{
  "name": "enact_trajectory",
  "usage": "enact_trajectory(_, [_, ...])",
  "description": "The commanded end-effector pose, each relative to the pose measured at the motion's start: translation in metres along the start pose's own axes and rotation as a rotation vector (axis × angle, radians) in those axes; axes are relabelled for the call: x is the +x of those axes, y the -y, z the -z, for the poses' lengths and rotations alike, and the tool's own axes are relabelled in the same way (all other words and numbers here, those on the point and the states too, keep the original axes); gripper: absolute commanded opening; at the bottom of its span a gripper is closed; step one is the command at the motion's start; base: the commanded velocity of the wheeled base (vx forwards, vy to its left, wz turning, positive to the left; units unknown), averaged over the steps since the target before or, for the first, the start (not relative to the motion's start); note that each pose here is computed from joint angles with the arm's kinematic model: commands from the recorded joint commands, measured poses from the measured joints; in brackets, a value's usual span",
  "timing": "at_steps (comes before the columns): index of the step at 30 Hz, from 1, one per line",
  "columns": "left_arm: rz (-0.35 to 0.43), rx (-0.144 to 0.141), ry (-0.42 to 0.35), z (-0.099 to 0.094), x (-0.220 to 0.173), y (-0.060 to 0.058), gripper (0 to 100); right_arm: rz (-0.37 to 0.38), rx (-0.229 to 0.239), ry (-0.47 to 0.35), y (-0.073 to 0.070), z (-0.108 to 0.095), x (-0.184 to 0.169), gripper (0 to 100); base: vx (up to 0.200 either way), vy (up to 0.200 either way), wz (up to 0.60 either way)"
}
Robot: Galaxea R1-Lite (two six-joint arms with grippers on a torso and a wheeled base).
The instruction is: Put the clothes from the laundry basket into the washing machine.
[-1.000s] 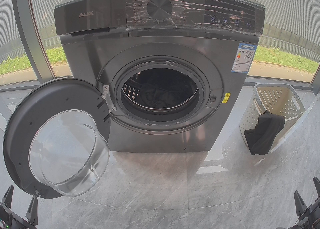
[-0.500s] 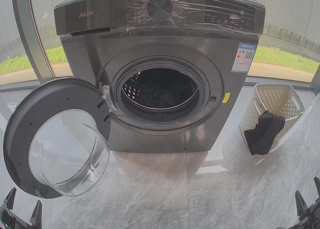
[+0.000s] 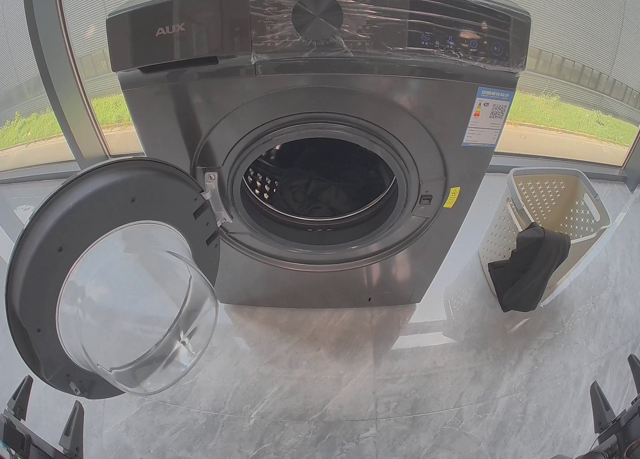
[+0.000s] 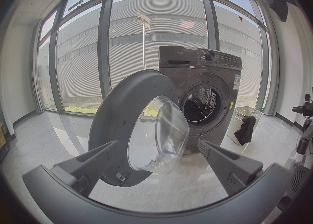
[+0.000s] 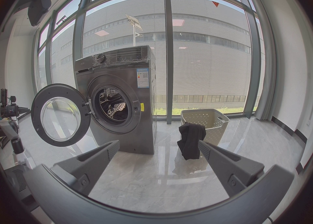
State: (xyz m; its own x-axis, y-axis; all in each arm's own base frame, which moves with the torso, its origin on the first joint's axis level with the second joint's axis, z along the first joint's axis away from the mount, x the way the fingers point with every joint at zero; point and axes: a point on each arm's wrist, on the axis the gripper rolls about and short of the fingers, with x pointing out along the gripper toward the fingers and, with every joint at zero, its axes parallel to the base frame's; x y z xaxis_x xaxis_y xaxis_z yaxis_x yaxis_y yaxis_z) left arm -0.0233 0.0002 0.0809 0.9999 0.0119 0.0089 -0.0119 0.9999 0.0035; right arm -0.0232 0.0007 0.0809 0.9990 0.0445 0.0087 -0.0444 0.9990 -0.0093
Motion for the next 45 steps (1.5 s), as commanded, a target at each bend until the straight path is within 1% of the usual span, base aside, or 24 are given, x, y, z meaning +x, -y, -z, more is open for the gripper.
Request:
enact_trajectory(1, [-0.002, -0.002, -0.004, 0.0047, 0.0003, 0.0000, 100, -0.002, 0.000, -0.004, 0.0000, 0.0050, 0.0003, 100, 0.000, -0.200, 0.00])
enact_trajectory(3, [-0.002, -0.004, -0.004, 0.0047, 0.0003, 0.0000, 100, -0.002, 0.000, -0.004, 0.0000, 0.0050, 0.0003, 100, 0.000, -0.200, 0.00])
enact_trajectory(12, [-0.003, 0.007, -0.004, 0.0047, 0.0003, 0.0000, 100, -0.002, 0.000, -0.004, 0.0000, 0.0050, 0.0003, 100, 0.000, -0.200, 0.00])
enact_trajectory(21, [-0.003, 0.006, -0.004, 0.0047, 0.0003, 0.0001, 100, -0.002, 0.000, -0.004, 0.0000, 0.0050, 0.0003, 100, 0.000, 0.000, 0.00])
enact_trajectory(45, [-0.003, 0.006, -0.004, 0.0047, 0.0003, 0.0000, 100, -0.002, 0.000, -0.004, 0.0000, 0.0050, 0.0003, 100, 0.000, -0.200, 0.00])
